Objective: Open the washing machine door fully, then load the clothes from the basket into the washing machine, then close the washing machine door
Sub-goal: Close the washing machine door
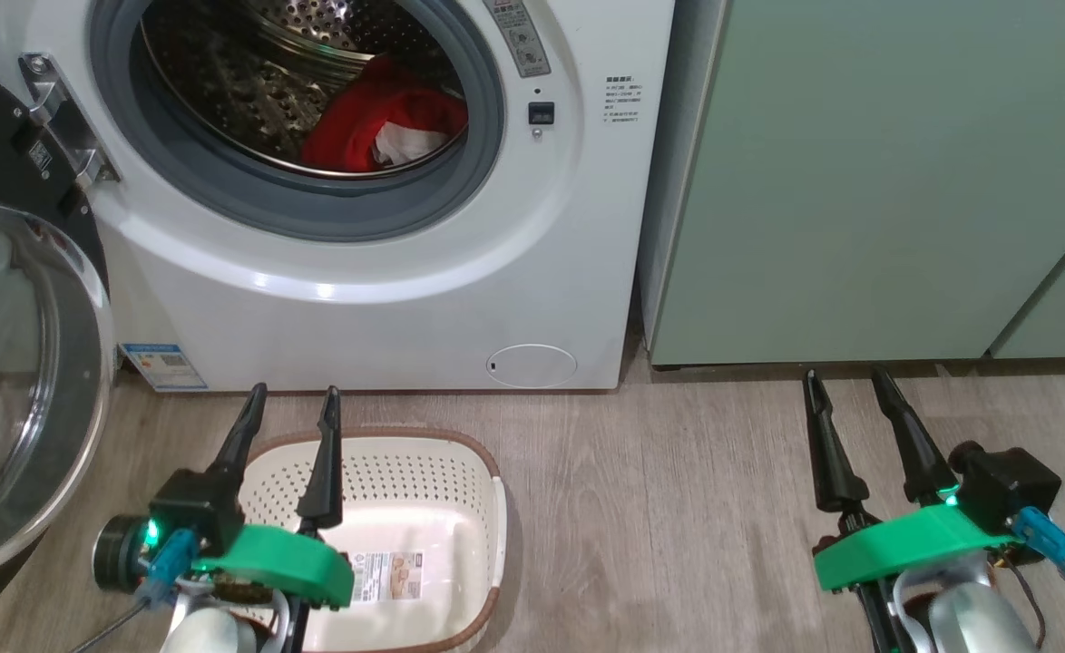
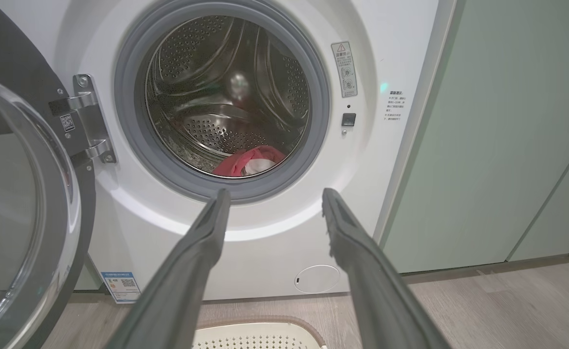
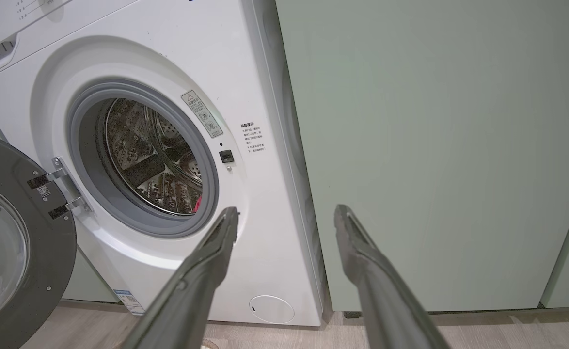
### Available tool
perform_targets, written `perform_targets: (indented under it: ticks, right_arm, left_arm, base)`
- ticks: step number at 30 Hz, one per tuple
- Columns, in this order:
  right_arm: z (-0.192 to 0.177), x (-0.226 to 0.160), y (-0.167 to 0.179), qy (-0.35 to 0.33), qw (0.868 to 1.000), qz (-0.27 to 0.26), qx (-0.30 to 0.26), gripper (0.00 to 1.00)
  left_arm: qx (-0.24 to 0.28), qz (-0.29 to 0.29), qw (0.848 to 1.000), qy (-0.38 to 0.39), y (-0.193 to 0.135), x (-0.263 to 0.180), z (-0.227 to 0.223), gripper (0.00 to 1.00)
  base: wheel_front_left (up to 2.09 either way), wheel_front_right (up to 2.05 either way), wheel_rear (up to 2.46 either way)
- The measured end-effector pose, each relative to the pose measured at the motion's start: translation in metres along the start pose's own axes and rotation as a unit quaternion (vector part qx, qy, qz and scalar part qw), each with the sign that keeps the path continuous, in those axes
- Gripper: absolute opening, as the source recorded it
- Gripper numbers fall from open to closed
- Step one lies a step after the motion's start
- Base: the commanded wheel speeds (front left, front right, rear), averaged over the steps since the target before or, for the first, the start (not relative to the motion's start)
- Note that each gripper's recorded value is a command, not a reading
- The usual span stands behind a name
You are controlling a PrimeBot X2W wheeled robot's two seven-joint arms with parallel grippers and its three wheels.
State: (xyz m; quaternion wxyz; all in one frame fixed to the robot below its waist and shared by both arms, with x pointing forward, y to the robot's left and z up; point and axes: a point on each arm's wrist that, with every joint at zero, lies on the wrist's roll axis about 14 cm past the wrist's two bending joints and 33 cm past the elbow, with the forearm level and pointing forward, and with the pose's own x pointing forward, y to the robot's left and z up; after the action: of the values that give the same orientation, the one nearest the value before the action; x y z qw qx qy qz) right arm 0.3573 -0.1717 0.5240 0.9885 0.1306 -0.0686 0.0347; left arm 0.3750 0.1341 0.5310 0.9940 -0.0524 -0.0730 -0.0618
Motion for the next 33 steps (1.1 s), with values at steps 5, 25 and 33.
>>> perform_targets:
  ticks: [5, 25, 33]
  right_arm:
    - [0.0001, 0.0001, 0.0001, 0.000, 1.000, 0.000, 0.000, 1.00]
    - [0.0001, -0.0002, -0.0006, 0.000, 1.000, -0.001, 0.000, 1.00]
    - [-0.0009, 0.0003, -0.0005, 0.001, 1.000, -0.001, 0.000, 1.00]
  left_arm:
    - [0.000, 0.000, 1.000, -0.002, -0.0002, 0.0002, 0.0015, 1.00]
    - [-0.018, 0.003, 1.000, -0.002, 0.0002, 0.0007, 0.0009, 1.00]
    - [-0.018, 0.002, 1.000, 0.001, -0.0003, 0.0005, -0.0006, 1.00]
  base:
    - [0.00, 0.00, 0.00]
    - [0.00, 0.00, 0.00]
    - [0.00, 0.00, 0.00]
